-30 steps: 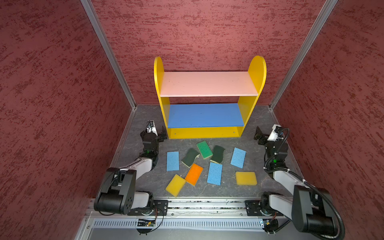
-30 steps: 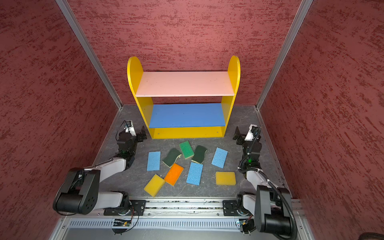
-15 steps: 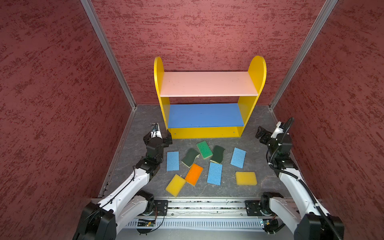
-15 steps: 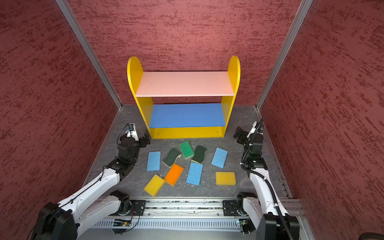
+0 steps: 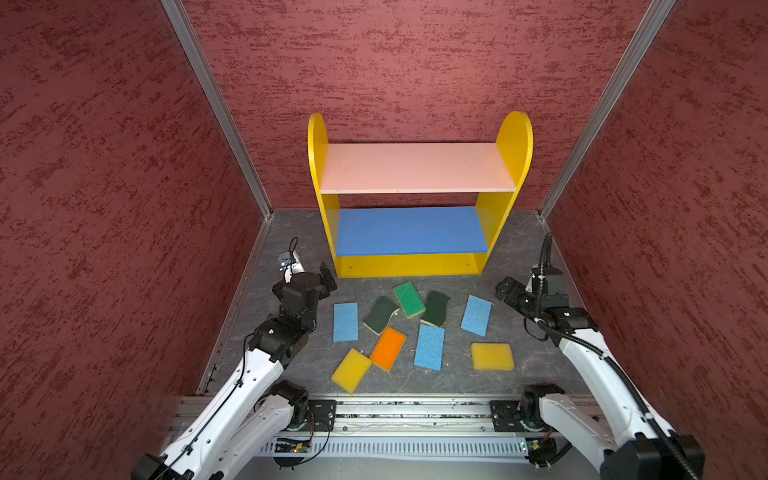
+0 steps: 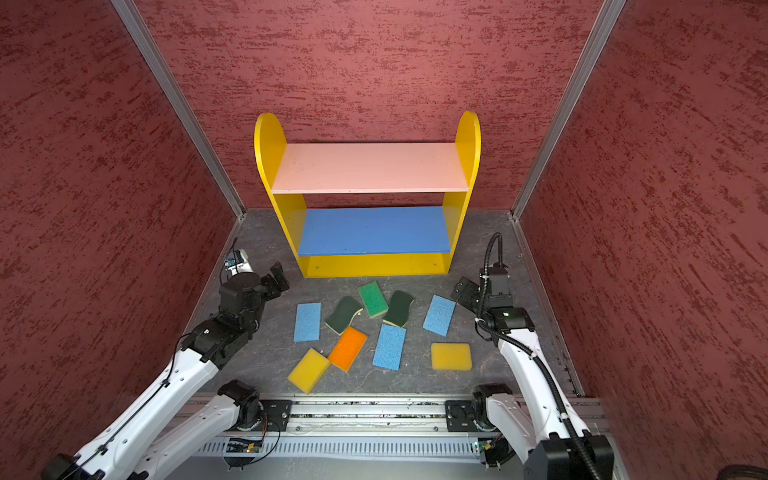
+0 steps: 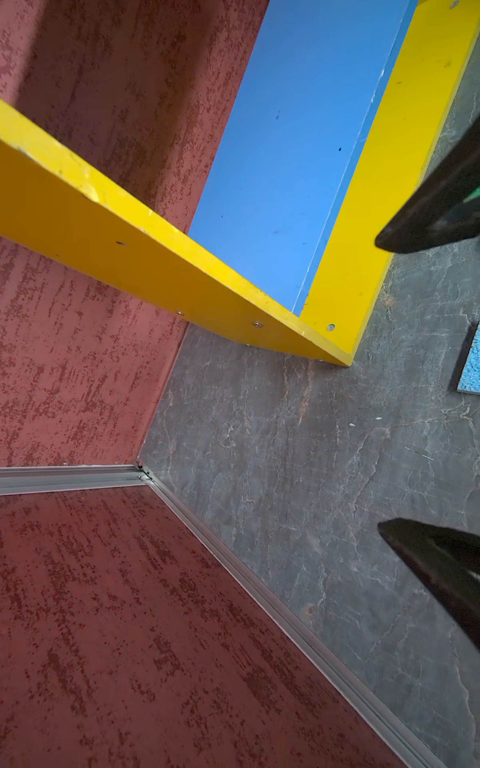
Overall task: Place and organize the cleaning sponges onto the shelf
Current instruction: 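Move the right gripper toward the yellow foam sponge while the left arm reaches forward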
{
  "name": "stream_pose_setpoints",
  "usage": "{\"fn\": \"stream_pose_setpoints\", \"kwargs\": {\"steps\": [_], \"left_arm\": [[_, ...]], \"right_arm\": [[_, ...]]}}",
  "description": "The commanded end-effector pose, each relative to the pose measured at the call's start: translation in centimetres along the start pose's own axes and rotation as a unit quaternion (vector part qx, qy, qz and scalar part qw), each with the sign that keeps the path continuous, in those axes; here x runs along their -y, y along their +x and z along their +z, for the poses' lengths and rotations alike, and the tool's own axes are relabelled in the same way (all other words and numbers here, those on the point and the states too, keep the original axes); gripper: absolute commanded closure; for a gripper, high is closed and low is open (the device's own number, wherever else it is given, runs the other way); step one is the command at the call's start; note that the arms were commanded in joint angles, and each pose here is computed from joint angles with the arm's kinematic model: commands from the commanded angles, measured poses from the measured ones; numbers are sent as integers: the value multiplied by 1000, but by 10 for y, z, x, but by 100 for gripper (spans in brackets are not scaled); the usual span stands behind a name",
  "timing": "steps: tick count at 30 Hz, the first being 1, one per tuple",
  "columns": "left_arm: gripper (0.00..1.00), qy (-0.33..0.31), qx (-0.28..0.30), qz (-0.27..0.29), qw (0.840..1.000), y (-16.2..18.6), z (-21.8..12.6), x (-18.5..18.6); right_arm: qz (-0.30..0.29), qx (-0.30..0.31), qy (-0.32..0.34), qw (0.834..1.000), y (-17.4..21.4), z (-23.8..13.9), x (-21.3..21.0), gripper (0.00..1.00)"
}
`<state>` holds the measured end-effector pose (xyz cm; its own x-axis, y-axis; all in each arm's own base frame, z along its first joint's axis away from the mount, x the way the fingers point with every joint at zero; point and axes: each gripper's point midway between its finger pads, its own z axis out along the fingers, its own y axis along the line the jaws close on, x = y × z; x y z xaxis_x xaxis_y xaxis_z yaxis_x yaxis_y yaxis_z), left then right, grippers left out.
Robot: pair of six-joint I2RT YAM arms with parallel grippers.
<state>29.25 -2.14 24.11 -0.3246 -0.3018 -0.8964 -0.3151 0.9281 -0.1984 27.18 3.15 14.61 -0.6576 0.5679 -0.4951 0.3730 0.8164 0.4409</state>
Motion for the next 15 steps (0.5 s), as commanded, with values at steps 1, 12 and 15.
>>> {"fn": "stream_pose_setpoints", "kwargs": {"steps": [1,12,15], "left_arm": [[1,-25,-60,15,998,18,-4,-8],[1,-38,-149,20,988,35,-19,-11],[1,-43,-165,14,985,40,-24,-14]], "right_arm": [[36,-46,-5,998,21,-14,-3,7],[176,-99,71,977,70,-43,23,11],[232,-110,100,961,81,-51,33,11]]}}
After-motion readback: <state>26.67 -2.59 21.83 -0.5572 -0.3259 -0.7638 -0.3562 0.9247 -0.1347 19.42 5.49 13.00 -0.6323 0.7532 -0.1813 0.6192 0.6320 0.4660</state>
